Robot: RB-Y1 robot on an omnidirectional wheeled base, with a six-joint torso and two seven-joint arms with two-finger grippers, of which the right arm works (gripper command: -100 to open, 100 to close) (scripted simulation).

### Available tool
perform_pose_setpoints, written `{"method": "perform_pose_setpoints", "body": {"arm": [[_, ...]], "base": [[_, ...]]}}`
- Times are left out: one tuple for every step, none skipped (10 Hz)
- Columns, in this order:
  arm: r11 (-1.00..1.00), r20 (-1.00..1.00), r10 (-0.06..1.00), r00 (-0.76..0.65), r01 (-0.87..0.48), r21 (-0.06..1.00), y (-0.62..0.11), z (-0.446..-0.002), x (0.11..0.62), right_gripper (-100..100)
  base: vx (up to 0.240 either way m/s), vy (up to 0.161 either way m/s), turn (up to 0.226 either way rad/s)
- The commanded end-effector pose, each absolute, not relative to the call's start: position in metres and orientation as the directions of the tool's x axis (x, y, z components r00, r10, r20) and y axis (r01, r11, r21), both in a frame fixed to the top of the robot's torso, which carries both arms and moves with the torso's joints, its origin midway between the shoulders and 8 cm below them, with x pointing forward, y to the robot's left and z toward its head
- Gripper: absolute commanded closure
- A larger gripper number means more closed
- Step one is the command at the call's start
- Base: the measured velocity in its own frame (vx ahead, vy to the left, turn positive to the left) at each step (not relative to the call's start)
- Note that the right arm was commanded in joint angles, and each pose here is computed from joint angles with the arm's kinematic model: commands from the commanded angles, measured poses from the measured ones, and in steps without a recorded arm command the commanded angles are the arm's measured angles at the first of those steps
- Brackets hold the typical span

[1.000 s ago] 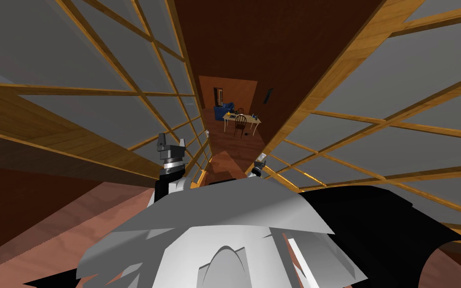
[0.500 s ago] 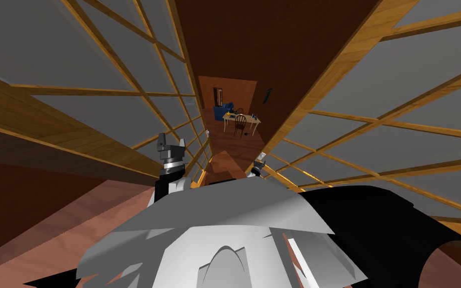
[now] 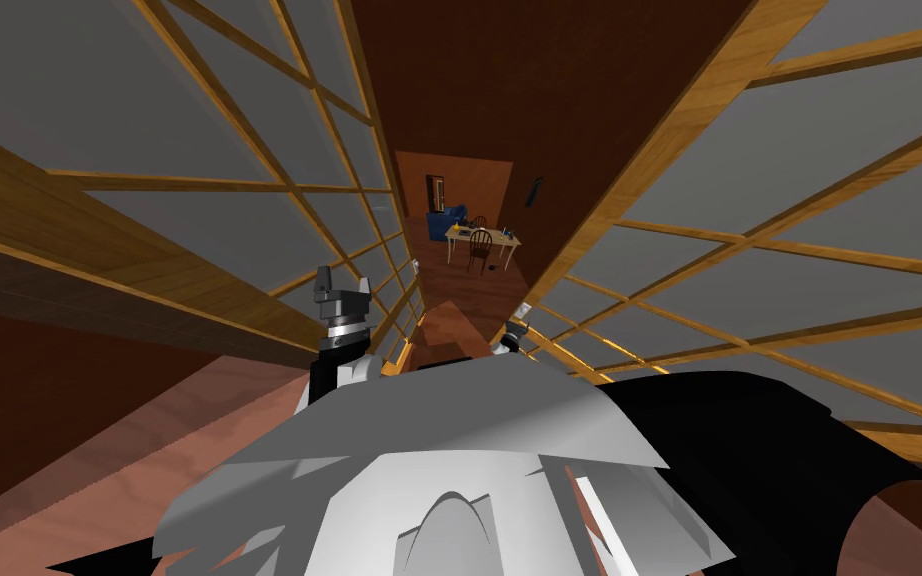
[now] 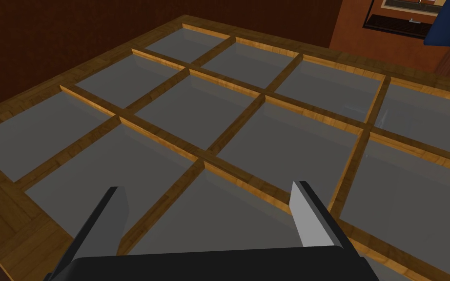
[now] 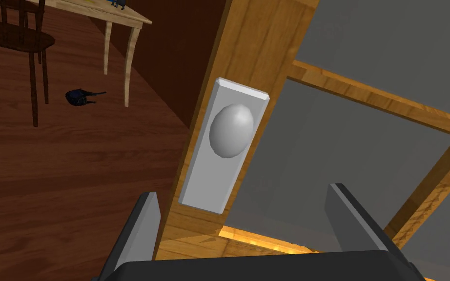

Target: Push the door open

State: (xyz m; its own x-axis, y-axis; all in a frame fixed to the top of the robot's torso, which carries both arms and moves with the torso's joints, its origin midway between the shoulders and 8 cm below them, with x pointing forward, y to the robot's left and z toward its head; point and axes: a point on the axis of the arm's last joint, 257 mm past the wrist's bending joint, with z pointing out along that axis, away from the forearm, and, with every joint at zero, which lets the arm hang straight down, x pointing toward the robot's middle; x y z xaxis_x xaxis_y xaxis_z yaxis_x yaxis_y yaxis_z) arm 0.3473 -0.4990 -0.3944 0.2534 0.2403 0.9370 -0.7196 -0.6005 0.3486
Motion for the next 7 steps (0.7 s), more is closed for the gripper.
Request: {"method": "perform_pose_setpoints", "body": {"arm": [[-0.612, 0.956, 0.202, 0.213, -0.735, 0.293, -0.4967, -0.3948, 0.3483, -100], [-0.617, 0.965, 0.179, 0.19, -0.743, 0.261, -0.4947, -0.3952, 0.3492, -100], [-0.619, 0.968, 0.172, 0.181, -0.745, 0.249, -0.4947, -0.3952, 0.3492, -100], [-0.625, 0.978, 0.143, 0.151, -0.753, 0.207, -0.4928, -0.3955, 0.35, -100], [-0.628, 0.985, 0.12, 0.127, -0.759, 0.174, -0.4911, -0.3959, 0.3507, -100], [-0.63, 0.99, 0.096, 0.101, -0.764, 0.139, -0.4893, -0.3962, 0.3514, -100], [-0.632, 0.994, 0.074, 0.078, -0.768, 0.107, -0.4877, -0.3966, 0.352, -100]], "base": [[-0.022, 0.018, -0.011], [-0.027, 0.023, -0.018], [-0.018, 0.018, -0.007], [-0.017, 0.017, -0.009], [-0.024, 0.017, -0.014], [-0.027, 0.017, -0.018], [-0.026, 0.025, -0.016]]}}
